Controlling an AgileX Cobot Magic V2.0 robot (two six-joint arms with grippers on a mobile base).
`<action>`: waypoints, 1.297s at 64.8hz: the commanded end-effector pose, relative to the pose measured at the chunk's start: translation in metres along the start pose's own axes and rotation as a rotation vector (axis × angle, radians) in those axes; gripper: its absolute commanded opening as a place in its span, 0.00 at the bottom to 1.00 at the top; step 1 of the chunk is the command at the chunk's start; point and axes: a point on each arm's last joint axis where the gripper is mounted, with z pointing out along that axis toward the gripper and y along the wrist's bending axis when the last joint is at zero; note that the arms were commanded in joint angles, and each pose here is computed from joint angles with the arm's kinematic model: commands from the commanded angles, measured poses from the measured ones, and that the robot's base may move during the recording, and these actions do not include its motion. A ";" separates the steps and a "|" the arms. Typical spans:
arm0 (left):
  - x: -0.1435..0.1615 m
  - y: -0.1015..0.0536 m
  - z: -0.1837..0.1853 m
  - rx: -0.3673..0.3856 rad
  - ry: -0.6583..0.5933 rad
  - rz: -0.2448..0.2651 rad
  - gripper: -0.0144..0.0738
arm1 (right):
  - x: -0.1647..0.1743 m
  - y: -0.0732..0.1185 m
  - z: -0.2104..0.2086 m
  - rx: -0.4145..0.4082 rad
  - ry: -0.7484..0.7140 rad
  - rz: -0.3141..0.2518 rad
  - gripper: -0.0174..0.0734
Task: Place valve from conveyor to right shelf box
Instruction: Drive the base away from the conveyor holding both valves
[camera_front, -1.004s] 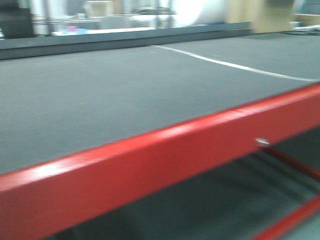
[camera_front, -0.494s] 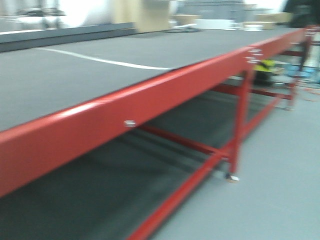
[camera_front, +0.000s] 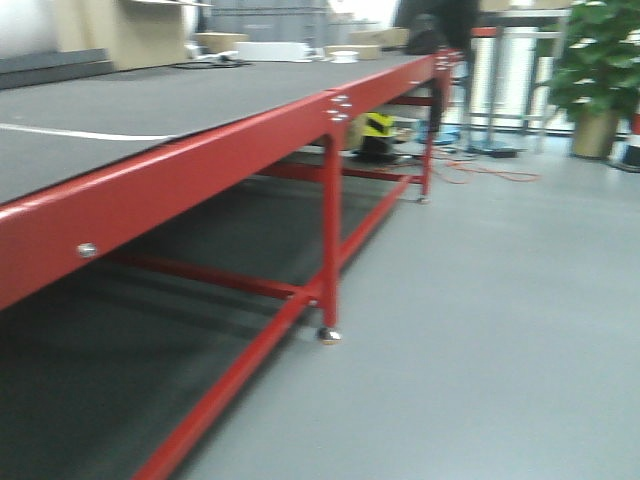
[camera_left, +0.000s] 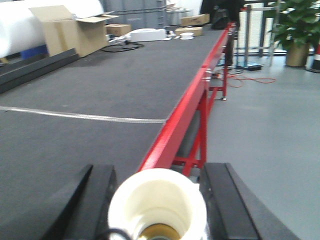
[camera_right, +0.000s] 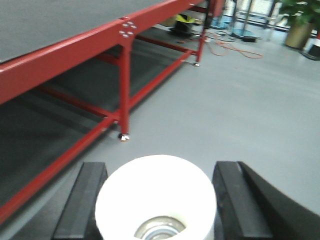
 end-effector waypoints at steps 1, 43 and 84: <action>-0.007 0.000 -0.003 0.001 -0.071 -0.010 0.04 | -0.013 -0.001 -0.005 0.016 -0.109 -0.011 0.02; -0.008 0.000 -0.003 0.018 -0.073 -0.010 0.04 | -0.013 -0.001 -0.005 0.016 -0.109 -0.011 0.02; -0.008 -0.002 -0.003 0.051 -0.077 -0.008 0.04 | -0.013 -0.001 -0.005 0.016 -0.109 -0.011 0.02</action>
